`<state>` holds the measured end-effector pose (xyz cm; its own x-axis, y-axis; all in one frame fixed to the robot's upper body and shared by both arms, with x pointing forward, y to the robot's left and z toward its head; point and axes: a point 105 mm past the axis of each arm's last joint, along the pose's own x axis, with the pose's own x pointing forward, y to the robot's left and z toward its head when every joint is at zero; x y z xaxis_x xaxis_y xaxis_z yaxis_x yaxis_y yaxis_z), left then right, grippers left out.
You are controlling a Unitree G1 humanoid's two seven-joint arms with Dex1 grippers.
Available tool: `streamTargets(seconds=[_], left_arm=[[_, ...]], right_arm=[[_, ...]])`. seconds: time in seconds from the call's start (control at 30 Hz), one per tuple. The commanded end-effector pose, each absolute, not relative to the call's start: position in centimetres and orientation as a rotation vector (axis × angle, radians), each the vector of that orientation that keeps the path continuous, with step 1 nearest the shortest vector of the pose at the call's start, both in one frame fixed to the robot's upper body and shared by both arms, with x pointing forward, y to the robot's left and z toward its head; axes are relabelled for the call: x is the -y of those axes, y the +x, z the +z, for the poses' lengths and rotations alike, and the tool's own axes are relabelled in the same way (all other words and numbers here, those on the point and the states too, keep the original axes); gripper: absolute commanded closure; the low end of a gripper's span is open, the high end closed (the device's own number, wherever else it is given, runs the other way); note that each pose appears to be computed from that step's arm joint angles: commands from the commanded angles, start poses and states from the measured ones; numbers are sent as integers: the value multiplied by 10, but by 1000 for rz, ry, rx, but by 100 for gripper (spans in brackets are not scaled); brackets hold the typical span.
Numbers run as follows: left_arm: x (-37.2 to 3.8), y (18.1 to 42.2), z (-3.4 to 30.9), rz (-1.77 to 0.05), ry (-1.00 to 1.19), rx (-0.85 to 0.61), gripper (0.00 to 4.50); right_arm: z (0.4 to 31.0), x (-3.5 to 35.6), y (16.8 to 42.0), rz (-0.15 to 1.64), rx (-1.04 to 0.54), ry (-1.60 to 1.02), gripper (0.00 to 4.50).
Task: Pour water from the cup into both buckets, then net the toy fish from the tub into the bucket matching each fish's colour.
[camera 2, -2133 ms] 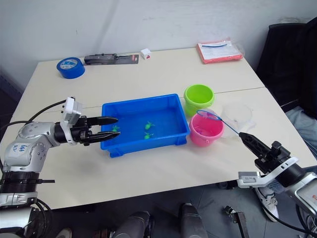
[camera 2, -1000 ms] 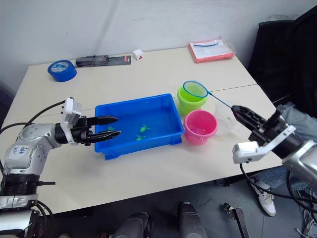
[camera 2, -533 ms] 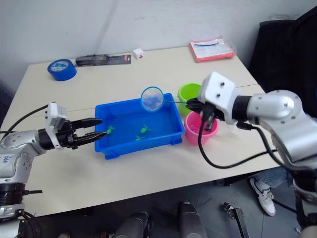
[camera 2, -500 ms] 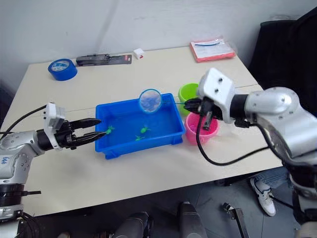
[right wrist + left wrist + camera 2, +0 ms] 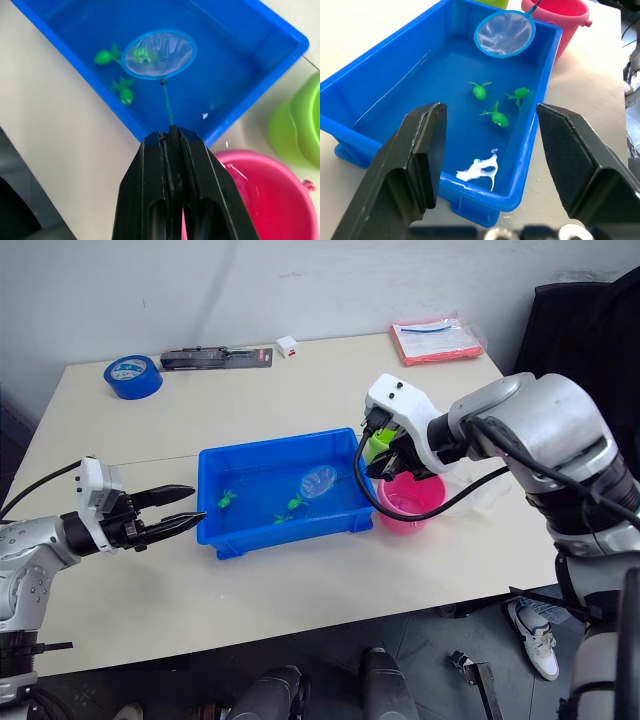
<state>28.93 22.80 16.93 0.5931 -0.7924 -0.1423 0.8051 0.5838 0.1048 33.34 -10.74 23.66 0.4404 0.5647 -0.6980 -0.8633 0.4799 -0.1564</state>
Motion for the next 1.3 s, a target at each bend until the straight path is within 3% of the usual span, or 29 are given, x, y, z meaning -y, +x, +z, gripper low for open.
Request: streamTargets(seconds=[0.03,0.4,0.83,1.3], left_arm=[[-228,285,179,-934,175,-40,140],[-232,278,176,-923,177,-61,140],[-233,271,179,-906,179,-64,140],[-235,269,183,-900,182,-67,140]], right_arm=[[240,110,340,926,-628,-634,372],[220,97,346,971,-699,-687,372],[206,70,361,988,-667,-606,372],[225,49,363,1022,-586,-394,372]])
